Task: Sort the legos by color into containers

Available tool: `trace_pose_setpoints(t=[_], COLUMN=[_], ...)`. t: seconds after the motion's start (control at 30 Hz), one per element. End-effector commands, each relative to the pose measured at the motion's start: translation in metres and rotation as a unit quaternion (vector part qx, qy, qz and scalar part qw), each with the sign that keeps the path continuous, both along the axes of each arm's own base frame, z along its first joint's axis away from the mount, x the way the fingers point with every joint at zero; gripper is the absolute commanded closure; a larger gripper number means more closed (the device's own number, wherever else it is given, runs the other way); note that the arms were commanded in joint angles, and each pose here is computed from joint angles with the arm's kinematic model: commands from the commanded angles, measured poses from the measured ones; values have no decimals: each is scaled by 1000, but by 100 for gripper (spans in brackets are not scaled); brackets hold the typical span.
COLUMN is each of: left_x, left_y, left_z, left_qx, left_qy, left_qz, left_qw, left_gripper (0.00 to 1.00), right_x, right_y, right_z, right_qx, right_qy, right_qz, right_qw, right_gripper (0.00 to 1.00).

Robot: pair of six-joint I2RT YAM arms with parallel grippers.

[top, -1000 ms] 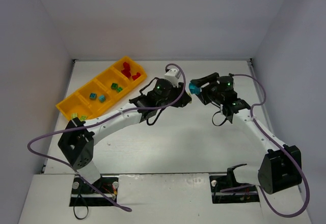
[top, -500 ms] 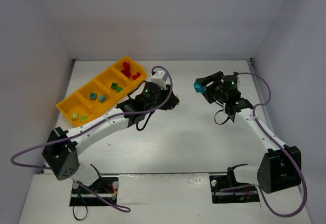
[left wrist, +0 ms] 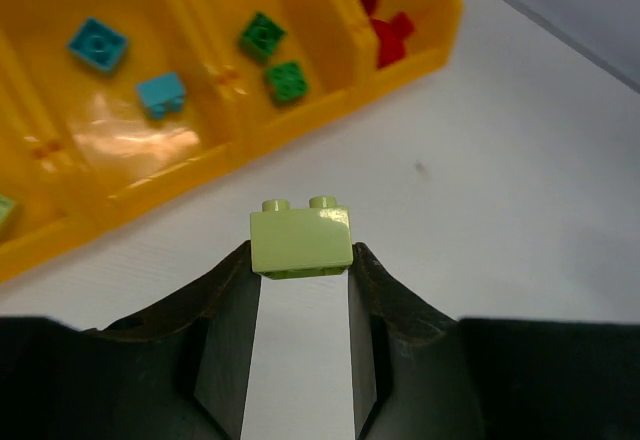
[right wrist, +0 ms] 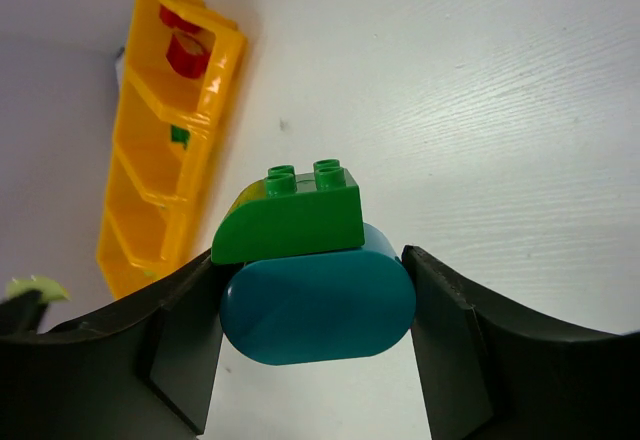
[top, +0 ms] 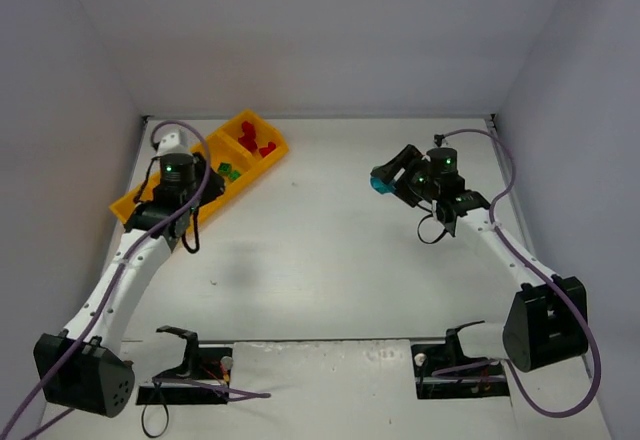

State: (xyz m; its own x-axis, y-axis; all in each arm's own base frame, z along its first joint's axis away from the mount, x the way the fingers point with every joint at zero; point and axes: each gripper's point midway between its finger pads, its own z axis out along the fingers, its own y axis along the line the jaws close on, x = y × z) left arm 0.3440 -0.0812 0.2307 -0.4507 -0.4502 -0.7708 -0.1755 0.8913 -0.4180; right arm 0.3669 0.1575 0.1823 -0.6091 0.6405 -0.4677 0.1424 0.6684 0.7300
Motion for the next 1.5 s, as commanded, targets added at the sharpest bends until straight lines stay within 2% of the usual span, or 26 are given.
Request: trace_pose_setpoints(t=[0.0,0.03,0.23,0.57,0.8,0.87,0.93,0.97,1.0,1.23,1.47], left_x=[0,4,21,16,12,10,8,8,8,6,8], left_y=[42,65,121,181,193,195,199,200,201,201,188], left_z=[-6,-11,-42,-72,-89,-91,-90,-89,-89,-80,-51], left_qx=[3,1,12,-6,17,22,30,32,34,35,25], left_qy=[22,29,87,130,156,162,163,163,162,156,111], left_qz=[44,72,131,198,218,223,231,234,236,236,209], left_qw=[999,997,987,971,963,961,959,958,957,959,971], left_gripper=[100,100,100,100,100,85,75,66,62,46,42], right_x=[0,-3,-13,-18,-16,-17,-17,-17,-18,-23,-25], right_y=[8,6,2,0,1,2,2,2,3,3,8], right_z=[26,25,27,22,22,19,17,18,18,15,25], right_qx=[-59,-68,-105,-126,-133,-133,-133,-134,-135,-149,-158], right_qy=[-75,-76,-98,-104,-108,-105,-102,-105,-105,-112,-144], right_qz=[71,74,97,118,126,128,129,132,134,158,183], right_qw=[993,992,985,979,977,977,977,977,976,970,960], right_gripper=[100,100,100,100,100,100,100,100,100,100,100])
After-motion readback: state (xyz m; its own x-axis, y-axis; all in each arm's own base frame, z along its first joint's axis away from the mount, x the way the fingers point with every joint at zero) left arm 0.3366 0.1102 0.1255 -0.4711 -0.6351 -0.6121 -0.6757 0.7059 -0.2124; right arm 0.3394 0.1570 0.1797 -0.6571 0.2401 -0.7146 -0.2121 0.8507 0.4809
